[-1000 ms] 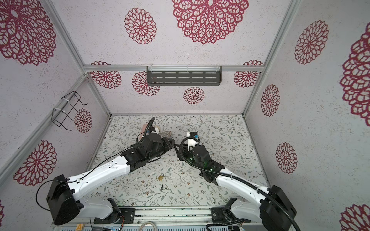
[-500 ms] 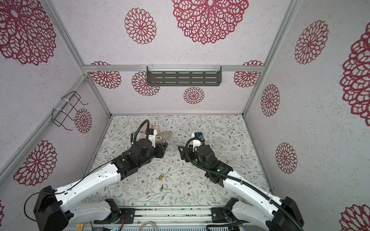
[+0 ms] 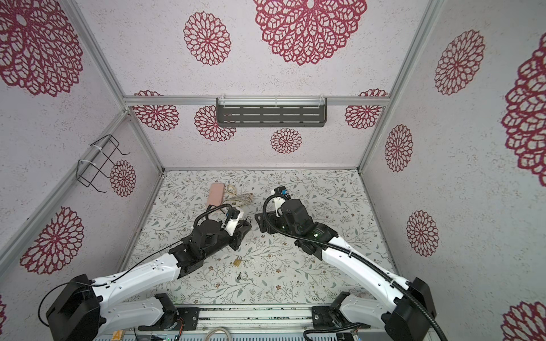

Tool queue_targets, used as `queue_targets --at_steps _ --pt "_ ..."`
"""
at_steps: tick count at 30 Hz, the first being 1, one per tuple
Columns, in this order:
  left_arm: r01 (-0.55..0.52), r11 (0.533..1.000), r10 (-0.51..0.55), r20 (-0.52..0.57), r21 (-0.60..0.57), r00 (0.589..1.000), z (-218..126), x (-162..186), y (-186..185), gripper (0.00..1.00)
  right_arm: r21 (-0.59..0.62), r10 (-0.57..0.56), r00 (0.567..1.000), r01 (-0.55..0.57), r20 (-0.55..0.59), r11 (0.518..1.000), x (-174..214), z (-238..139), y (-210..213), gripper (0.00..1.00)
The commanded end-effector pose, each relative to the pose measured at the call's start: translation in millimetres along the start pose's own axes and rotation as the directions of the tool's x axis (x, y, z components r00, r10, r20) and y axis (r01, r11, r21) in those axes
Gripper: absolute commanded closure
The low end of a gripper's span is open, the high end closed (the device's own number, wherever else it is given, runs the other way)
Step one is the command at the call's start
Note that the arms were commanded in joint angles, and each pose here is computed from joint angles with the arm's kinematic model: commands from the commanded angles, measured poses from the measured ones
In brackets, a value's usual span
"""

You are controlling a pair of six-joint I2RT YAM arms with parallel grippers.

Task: Unlock with the key

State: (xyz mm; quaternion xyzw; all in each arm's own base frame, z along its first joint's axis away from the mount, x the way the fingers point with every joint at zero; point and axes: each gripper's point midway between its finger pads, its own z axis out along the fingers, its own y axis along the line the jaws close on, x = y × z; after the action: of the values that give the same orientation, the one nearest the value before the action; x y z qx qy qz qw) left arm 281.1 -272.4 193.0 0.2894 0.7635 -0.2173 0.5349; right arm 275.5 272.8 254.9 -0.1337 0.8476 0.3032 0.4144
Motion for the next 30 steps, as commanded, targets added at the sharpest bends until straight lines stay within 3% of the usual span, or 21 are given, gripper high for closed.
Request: queue_targets --at_steps 1,13,30 --pt "-0.095 0.995 0.090 0.134 0.034 0.987 -5 -34 -7 1.00 -0.023 -0.033 0.999 0.033 0.017 0.999 -14 -6 9 0.15" --pt "-0.100 0.994 0.096 0.125 0.031 0.988 -5 -31 -6 1.00 0.006 -0.083 0.996 0.083 -0.044 0.997 -18 14 10 0.14" --pt "-0.112 0.993 0.107 0.120 0.035 0.987 -6 -30 -7 1.00 0.186 -0.111 0.981 0.141 -0.160 0.972 -11 26 -20 0.13"
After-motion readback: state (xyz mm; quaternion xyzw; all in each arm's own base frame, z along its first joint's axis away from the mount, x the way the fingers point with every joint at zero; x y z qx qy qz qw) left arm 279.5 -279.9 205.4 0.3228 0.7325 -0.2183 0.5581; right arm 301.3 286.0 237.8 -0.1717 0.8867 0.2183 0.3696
